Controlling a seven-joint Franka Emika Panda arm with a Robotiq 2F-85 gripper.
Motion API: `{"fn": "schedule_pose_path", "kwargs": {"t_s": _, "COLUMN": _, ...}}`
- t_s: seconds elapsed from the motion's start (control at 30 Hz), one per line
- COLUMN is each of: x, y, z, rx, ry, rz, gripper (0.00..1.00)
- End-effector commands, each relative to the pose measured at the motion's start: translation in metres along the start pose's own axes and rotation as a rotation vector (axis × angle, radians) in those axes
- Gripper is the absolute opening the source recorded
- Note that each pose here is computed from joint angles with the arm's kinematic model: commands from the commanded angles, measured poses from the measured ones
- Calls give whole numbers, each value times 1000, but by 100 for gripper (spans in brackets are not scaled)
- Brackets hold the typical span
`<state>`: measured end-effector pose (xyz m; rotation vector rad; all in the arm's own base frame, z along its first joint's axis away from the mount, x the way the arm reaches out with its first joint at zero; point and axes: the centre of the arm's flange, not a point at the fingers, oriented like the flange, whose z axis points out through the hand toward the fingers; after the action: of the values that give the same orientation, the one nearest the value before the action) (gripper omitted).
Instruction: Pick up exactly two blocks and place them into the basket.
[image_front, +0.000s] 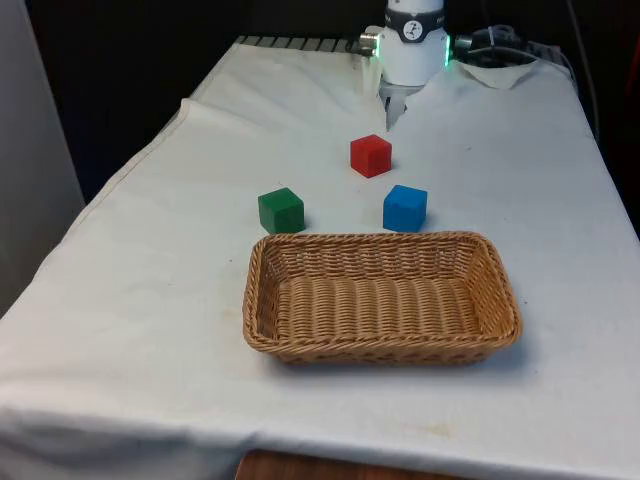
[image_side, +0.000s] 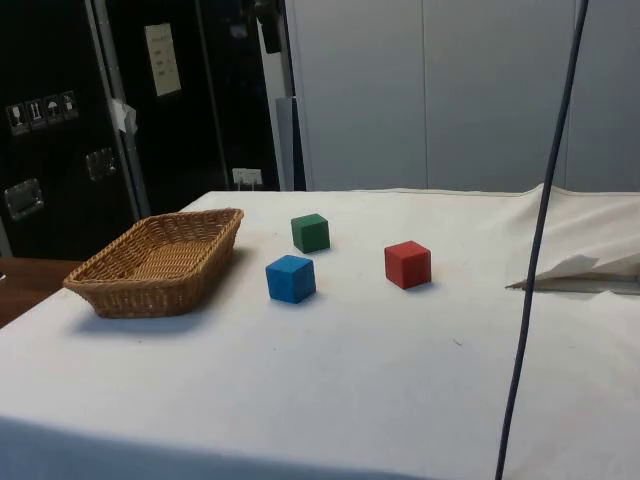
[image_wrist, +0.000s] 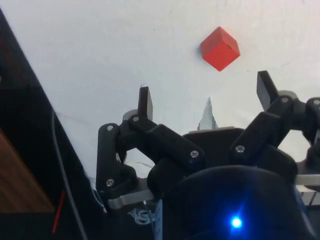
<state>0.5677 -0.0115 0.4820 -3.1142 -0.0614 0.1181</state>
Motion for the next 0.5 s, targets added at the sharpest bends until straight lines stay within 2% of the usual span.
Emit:
{"fn": "schedule_pose_path", "kwargs": {"t_s": 0.0, "x": 0, "y": 4, "z": 2, "rx": -8, "ry": 7, "rz": -7, "gripper": 100}}
{"fn": "schedule_pose_path", "kwargs": {"t_s": 0.03, "x": 0, "y": 2, "z": 1, "rx": -2, "ry": 1, "rz": -3, "gripper": 100}}
{"fn": "schedule_pose_path", "kwargs": {"t_s": 0.07, "x": 1, "y": 6, "z": 2, "rx": -10, "ry": 9, "rz": -9, "gripper": 100}}
{"fn": "schedule_pose_path", "kwargs": {"t_s": 0.27, "x": 1, "y": 17, "z": 10, "rx": -30, "ry": 16, "rz": -32, "gripper": 100}}
{"fn": "schedule_pose_path", "kwargs": {"t_s": 0.3, "x": 1, "y": 16, "z": 11, "rx": -24, "ry": 8, "rz": -29, "gripper": 100}}
{"fn": "schedule_pose_path", "kwargs": {"t_s": 0.47, "x": 2, "y": 26, "z": 19, "rx": -48, "ry": 19, "rz": -55, "gripper": 100}}
